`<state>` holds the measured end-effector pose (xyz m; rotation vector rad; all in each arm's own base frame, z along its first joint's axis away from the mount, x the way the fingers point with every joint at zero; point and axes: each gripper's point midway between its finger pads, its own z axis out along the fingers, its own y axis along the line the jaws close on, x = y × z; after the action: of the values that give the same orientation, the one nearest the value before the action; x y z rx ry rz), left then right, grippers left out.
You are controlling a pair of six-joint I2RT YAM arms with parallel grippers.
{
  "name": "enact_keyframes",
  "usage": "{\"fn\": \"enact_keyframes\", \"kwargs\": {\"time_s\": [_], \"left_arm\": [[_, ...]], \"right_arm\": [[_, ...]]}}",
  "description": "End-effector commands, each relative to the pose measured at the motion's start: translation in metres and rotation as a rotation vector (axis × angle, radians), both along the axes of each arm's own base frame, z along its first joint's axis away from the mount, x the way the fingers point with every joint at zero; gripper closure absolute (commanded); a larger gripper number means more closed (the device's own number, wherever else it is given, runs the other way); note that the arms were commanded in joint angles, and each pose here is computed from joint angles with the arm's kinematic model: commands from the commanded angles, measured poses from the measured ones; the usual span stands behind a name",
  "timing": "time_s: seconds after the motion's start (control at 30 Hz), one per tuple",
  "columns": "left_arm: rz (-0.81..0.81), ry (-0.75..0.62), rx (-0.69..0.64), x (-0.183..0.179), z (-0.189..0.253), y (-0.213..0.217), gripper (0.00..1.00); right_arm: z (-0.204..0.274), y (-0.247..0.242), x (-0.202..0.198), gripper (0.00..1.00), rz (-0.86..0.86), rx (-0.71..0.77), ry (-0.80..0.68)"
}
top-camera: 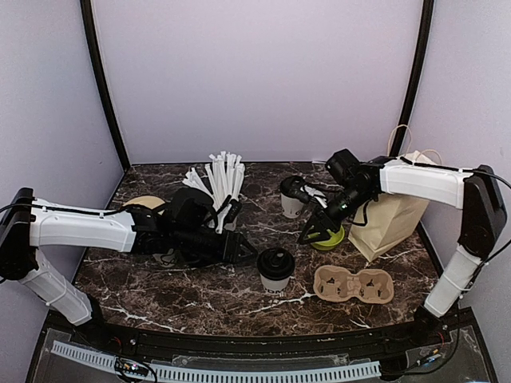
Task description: Pack the takeout coffee
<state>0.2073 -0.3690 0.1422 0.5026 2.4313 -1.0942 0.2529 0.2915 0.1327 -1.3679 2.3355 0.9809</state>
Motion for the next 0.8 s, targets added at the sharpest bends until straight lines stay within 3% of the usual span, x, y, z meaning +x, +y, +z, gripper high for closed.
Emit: {"fn": "enact_keyframes", "kwargs": {"time_s": [0.0,0.77], "left_arm": [[0.014,0.095,-0.051,-0.010,0.003,0.001,0.48],[0.003,0.128,-0.047,-0.009,-0.010,-0.008,0.52]], "right_arm": [[0.008,0.005,-0.022,0.36,0.031,0.056,0.088],[-0.021,0.022,-0.048,0.37,0.106,-0.010,0.185]]}}
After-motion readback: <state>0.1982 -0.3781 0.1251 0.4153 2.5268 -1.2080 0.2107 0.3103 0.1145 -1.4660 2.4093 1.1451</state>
